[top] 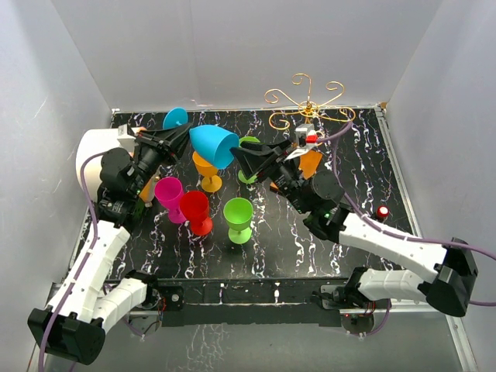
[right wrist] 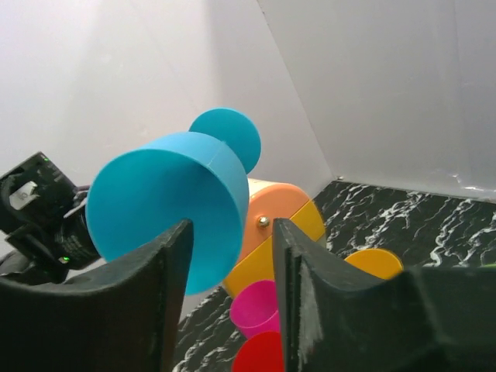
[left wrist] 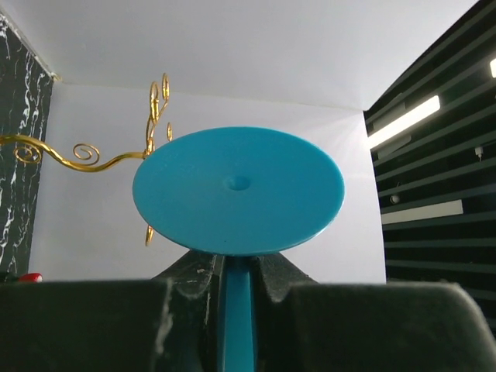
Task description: Place the wine glass upside down on the wine glass rack
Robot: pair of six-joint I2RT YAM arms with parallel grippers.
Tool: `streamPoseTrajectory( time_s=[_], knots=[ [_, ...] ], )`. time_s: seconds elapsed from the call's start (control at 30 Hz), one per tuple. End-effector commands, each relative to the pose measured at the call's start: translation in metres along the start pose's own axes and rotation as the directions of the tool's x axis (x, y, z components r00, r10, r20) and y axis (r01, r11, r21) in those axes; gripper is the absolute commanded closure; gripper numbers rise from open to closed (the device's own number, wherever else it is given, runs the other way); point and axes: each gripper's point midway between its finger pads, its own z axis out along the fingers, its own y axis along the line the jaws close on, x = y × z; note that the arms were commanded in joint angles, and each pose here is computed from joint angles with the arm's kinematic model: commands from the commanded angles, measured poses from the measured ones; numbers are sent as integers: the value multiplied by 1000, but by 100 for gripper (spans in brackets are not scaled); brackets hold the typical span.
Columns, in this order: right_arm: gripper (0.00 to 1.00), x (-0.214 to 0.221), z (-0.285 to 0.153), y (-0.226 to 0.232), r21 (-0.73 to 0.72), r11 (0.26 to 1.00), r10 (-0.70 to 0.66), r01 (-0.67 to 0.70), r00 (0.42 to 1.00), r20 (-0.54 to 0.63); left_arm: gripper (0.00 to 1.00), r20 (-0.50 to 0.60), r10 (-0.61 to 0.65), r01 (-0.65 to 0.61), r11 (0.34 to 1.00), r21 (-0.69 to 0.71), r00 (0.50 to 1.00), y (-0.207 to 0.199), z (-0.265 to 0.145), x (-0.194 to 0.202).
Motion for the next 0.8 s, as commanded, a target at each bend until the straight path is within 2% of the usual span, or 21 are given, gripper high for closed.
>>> streamPoseTrajectory(
  time_s=[0.0, 0.13, 0.2, 0.33, 0.43, 0.5, 0.53, 0.6, 0.77],
  knots=[
    [48, -22, -15, 10, 15, 997, 70, -70, 997, -19, 100, -26, 127, -122, 982, 143, 992, -49, -10, 15],
    [32, -13, -35, 0, 86, 996, 49, -37, 989, -142, 100, -4, 249, -243, 951, 192, 969, -64, -14, 18],
    [29, -7, -50, -3, 107, 994, 39, -16, 975, -217, 100, -18, 354, -346, 923, 168, 935, -64, -14, 23],
    [27, -8, -75, 3, 73, 997, 7, 17, 949, -315, 100, -70, 546, -533, 833, 146, 835, -64, -11, 32],
    [18, -21, -86, 1, 94, 994, -14, 47, 945, -326, 100, -95, 667, -639, 739, 213, 739, -64, -13, 42],
    [9, -25, -89, 8, 54, 996, -46, 70, 935, -350, 100, -124, 756, -714, 650, 260, 643, -63, -15, 50],
    [8, -29, -89, 12, 46, 997, -46, 66, 936, -350, 100, -148, 803, -750, 593, 292, 577, -61, -17, 55],
    [5, -37, -87, 14, 51, 997, -40, 60, 942, -333, 100, -186, 851, -774, 523, 356, 490, -56, -19, 64],
    [4, -42, -74, 19, 45, 998, -27, 43, 950, -311, 100, -286, 894, -736, 447, 509, 345, -43, -24, 89]
  ],
)
